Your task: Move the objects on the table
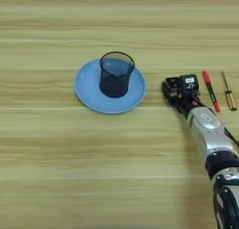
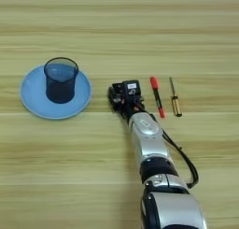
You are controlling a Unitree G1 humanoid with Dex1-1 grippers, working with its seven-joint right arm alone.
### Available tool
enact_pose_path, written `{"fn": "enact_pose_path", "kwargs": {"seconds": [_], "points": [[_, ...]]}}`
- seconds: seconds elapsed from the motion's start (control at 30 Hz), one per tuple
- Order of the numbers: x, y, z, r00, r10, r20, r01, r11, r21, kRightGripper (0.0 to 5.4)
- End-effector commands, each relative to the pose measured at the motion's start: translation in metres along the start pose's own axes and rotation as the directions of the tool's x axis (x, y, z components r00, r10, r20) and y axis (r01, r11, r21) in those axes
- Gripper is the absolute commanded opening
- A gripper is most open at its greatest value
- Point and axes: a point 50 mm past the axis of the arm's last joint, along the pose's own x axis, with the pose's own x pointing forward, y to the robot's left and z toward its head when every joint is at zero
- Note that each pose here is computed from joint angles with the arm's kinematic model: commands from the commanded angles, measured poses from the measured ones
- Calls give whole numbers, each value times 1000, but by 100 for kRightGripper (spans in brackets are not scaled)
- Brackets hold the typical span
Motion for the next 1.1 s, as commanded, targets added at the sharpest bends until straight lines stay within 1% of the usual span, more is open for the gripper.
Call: {"fn": "enact_pose_path", "kwargs": {"seconds": [0.03,0.13,0.3,0.7,0.9,1.1], "points": [[11,-7,31,994,-14,106,16,1000,-22,250],[11,-7,32,994,-15,107,18,1000,-22,250],[5,-12,29,994,-30,110,34,999,-30,250],[-19,-22,17,992,-74,98,79,996,-51,250],[-26,-29,8,994,-95,62,99,993,-65,250],[-30,-33,0,994,-110,30,111,992,-65,250]]}}
